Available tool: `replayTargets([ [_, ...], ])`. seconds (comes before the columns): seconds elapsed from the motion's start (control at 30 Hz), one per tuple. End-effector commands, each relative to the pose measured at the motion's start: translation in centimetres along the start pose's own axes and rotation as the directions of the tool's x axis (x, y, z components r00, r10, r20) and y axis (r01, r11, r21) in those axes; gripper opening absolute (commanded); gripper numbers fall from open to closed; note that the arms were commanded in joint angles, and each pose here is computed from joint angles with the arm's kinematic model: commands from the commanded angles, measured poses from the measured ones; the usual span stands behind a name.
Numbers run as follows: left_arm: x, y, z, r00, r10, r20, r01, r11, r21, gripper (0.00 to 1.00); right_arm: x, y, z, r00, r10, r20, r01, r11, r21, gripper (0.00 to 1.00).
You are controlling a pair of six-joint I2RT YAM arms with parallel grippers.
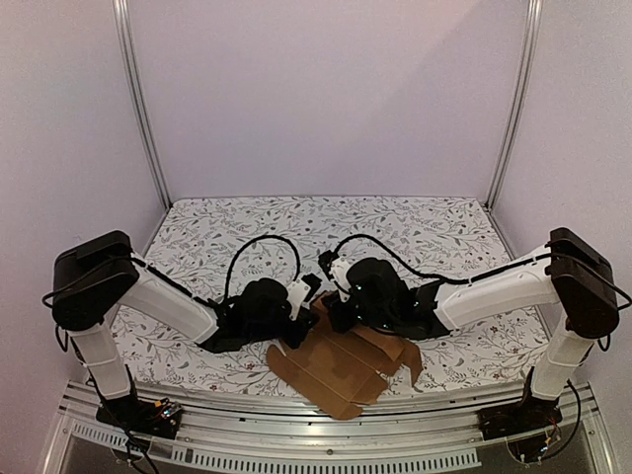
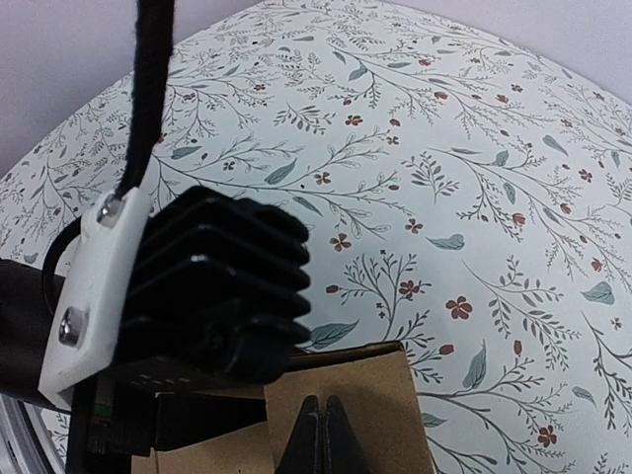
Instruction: Fold the paper box
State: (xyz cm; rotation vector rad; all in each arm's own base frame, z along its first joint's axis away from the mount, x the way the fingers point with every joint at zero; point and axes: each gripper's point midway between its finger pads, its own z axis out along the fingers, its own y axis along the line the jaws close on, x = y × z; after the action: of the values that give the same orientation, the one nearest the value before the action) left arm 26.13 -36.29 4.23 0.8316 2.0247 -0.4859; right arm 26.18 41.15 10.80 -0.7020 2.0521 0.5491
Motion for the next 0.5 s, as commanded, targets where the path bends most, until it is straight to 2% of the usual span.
replayTargets([
  [0.0, 0.3, -0.2, 0.4, 1.0, -0.013, 0.029, 0.013, 1.0, -0.013, 0.23, 1.2, -0.2, 0.3, 0.999, 0.015, -0.031, -0.015, 1.0, -0.008, 0.0],
  [0.47, -1.2, -0.4, 1.0, 0.993, -0.041, 0.111, 0.041, 0.999, -0.005, 0.25, 1.2, 0.2, 0.2, 0.999, 0.025, -0.034, -0.026, 0.999, -0.032, 0.0],
])
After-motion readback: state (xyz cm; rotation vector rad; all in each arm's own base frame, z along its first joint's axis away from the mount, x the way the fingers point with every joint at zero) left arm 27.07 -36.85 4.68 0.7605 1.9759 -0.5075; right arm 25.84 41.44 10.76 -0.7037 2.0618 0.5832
